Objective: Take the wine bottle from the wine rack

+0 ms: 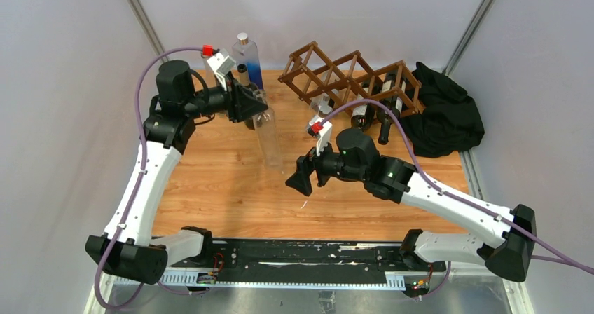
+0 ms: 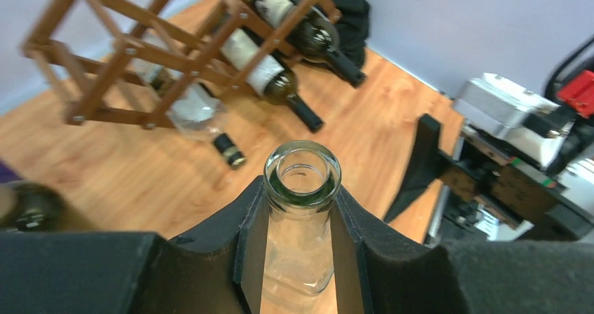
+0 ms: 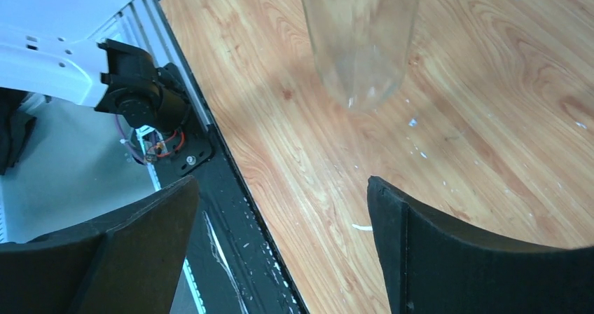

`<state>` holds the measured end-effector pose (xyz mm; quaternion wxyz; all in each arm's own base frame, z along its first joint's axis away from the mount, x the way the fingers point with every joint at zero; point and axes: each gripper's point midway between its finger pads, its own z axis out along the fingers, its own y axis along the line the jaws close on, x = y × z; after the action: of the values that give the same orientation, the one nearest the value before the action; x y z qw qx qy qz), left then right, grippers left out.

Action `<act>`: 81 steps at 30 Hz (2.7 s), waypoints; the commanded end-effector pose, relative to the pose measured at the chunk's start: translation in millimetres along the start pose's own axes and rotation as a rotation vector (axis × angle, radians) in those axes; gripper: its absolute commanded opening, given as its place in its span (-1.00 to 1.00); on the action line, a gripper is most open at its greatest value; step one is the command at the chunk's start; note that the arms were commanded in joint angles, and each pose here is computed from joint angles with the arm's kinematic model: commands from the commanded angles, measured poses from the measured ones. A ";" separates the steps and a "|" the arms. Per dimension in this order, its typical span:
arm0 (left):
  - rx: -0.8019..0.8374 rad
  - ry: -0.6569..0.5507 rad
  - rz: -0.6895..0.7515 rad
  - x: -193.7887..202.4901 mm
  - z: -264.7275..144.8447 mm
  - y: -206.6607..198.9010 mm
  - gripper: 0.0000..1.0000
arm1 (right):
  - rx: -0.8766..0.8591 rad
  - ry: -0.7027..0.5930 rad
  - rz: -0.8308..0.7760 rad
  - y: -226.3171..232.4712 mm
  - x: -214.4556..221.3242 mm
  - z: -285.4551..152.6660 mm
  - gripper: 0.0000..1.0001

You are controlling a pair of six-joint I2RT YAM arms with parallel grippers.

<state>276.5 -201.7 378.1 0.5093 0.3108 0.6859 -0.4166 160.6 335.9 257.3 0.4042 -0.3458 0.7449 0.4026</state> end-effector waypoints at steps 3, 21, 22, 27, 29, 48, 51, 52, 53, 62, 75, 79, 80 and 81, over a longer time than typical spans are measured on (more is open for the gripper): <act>-0.123 -0.073 0.199 -30.4 -26.2 45.5 -1.00 | 0.163 0.020 0.035 -31.6 16.5 -20.4 0.88; -0.461 -0.111 0.360 5.4 -70.6 199.0 -1.00 | 0.582 -0.131 0.282 -131.1 -25.5 -95.5 0.94; -0.465 -0.109 0.358 9.5 -69.9 203.4 -1.00 | 0.603 -0.134 0.292 -135.3 -25.6 -99.3 0.94; -0.476 -0.092 0.350 27.6 -65.7 221.7 -1.00 | 0.731 -0.143 0.373 -163.0 -18.6 -123.0 0.94; -0.479 -0.091 0.354 33.5 -64.4 227.6 -1.00 | 0.766 -0.149 0.399 -170.3 -15.5 -131.7 0.94; -0.507 -0.062 0.265 79.6 -64.7 243.4 -0.15 | 1.051 -0.196 0.589 -248.6 0.5 -181.6 0.95; -0.511 -0.062 0.258 82.1 -66.7 240.6 0.25 | 1.080 -0.210 0.606 -264.2 0.2 -185.3 0.95; -0.514 -0.065 0.257 81.5 -67.4 239.4 0.39 | 1.088 -0.212 0.617 -269.9 0.8 -186.0 0.95; -0.519 -0.069 0.255 79.6 -68.8 237.7 0.52 | 1.091 -0.217 0.629 -275.5 0.9 -185.6 0.94; -0.559 0.053 0.143 61.4 -88.0 213.0 1.00 | 1.070 -0.198 0.702 -330.4 11.3 -164.9 0.86; -0.554 0.248 0.057 36.7 -120.6 147.9 1.00 | 0.985 -0.141 0.772 -356.2 29.2 -127.0 0.00; -0.524 0.226 0.064 31.0 -118.8 135.9 1.00 | 0.961 -0.161 0.765 -347.3 25.7 -128.2 -0.53; -0.514 0.221 0.065 30.1 -117.9 133.7 1.00 | 0.955 -0.168 0.760 -344.0 24.1 -129.6 -0.75; -0.505 0.217 0.067 29.1 -116.9 131.8 1.00 | 0.952 -0.176 0.754 -340.9 22.1 -131.4 -0.94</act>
<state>347.3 -28.9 327.7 0.5177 0.2315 0.8083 -0.1583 398.5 67.3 153.1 0.3786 0.1960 0.8923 0.1485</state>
